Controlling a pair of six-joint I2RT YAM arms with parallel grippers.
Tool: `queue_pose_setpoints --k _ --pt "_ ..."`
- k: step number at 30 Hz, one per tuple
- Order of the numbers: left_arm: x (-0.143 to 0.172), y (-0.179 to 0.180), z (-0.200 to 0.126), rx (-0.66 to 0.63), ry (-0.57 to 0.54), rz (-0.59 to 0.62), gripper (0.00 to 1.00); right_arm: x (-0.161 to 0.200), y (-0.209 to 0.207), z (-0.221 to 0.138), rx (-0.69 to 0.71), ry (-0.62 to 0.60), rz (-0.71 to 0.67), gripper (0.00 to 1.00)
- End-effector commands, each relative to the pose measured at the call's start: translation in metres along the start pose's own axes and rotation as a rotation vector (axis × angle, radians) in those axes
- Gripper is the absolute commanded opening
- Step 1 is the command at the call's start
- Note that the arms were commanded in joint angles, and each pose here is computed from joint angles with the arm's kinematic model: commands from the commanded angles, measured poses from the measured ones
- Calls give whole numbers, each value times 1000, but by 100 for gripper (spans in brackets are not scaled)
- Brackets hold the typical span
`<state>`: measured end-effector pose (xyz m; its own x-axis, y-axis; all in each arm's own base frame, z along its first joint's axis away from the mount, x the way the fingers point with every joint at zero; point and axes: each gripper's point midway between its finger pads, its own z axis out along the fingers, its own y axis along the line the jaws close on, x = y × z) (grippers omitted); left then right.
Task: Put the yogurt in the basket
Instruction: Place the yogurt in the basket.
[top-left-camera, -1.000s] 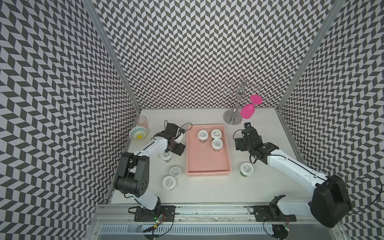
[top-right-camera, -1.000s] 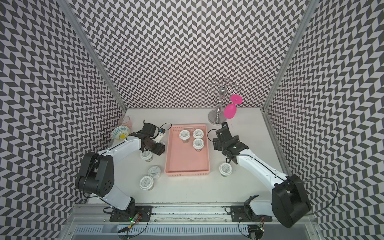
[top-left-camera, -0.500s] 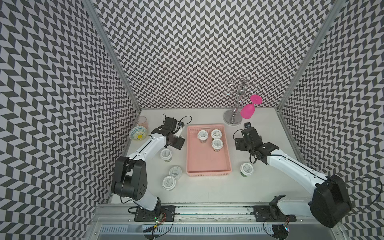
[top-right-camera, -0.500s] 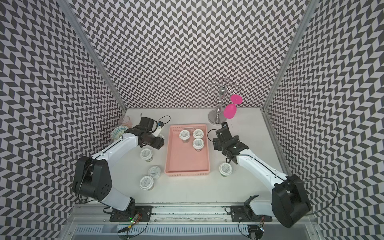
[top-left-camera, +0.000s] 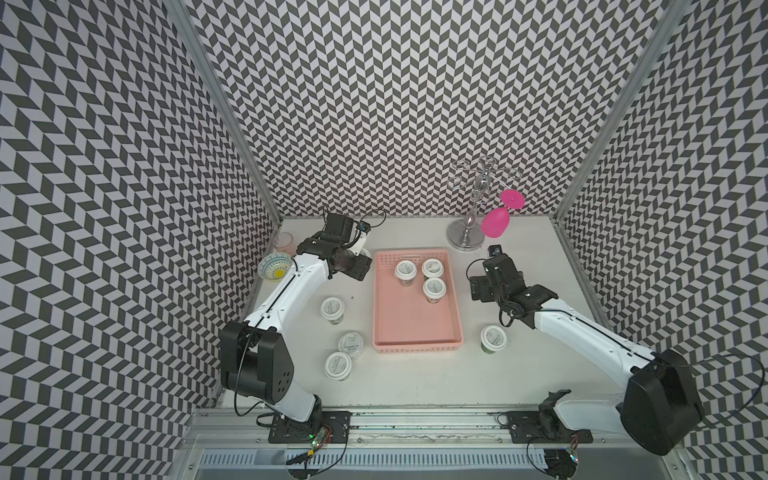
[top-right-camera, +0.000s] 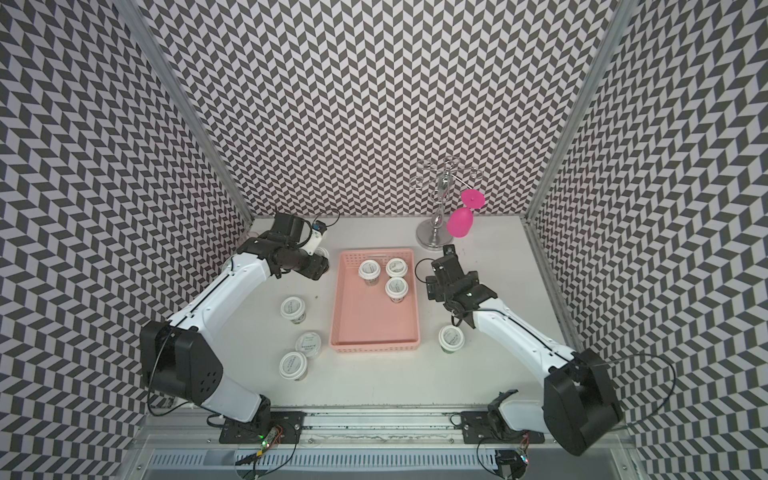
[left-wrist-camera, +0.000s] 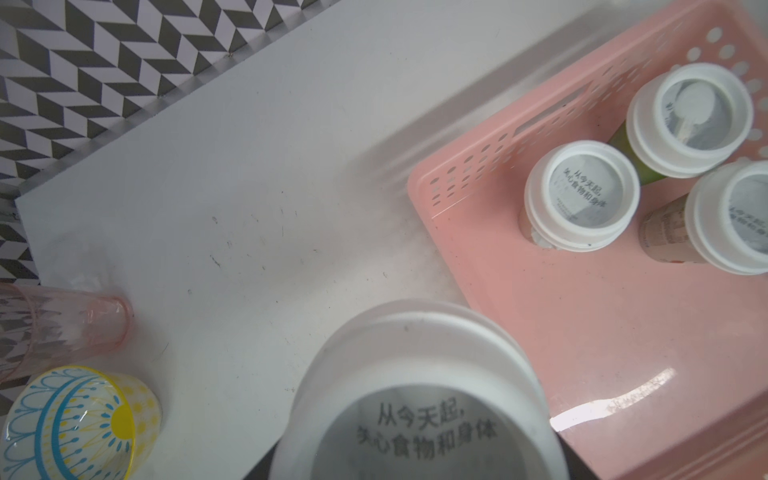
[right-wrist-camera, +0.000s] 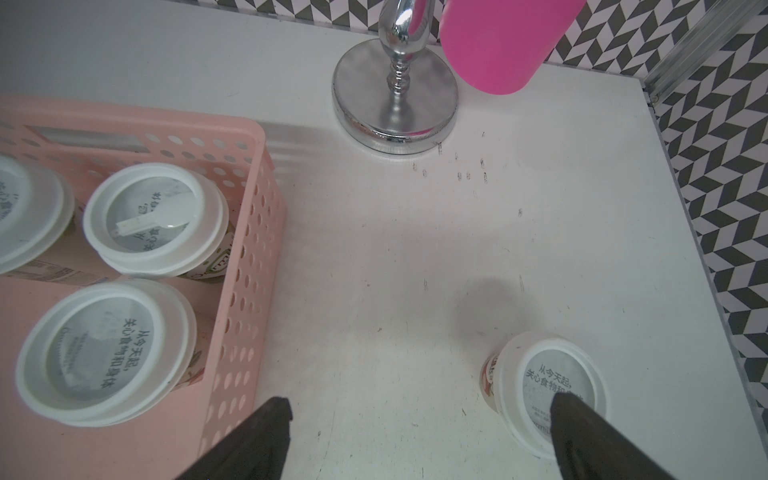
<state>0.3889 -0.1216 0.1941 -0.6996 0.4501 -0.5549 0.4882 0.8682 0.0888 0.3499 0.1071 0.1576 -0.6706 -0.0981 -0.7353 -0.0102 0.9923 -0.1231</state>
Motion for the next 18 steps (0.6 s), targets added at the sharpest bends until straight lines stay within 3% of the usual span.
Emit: queue_pose_setpoints --k 1,9,18 --pt "-6 -21 1 54 18 45 70 -10 -2 -2 4 -46 17 99" --pt "-19 -73 13 142 43 144 70 -9 -3 -2 10 -44 14 100" --pt "-7 -116 36 219 109 207 70 -8 -4 -2 13 -45 16 100"
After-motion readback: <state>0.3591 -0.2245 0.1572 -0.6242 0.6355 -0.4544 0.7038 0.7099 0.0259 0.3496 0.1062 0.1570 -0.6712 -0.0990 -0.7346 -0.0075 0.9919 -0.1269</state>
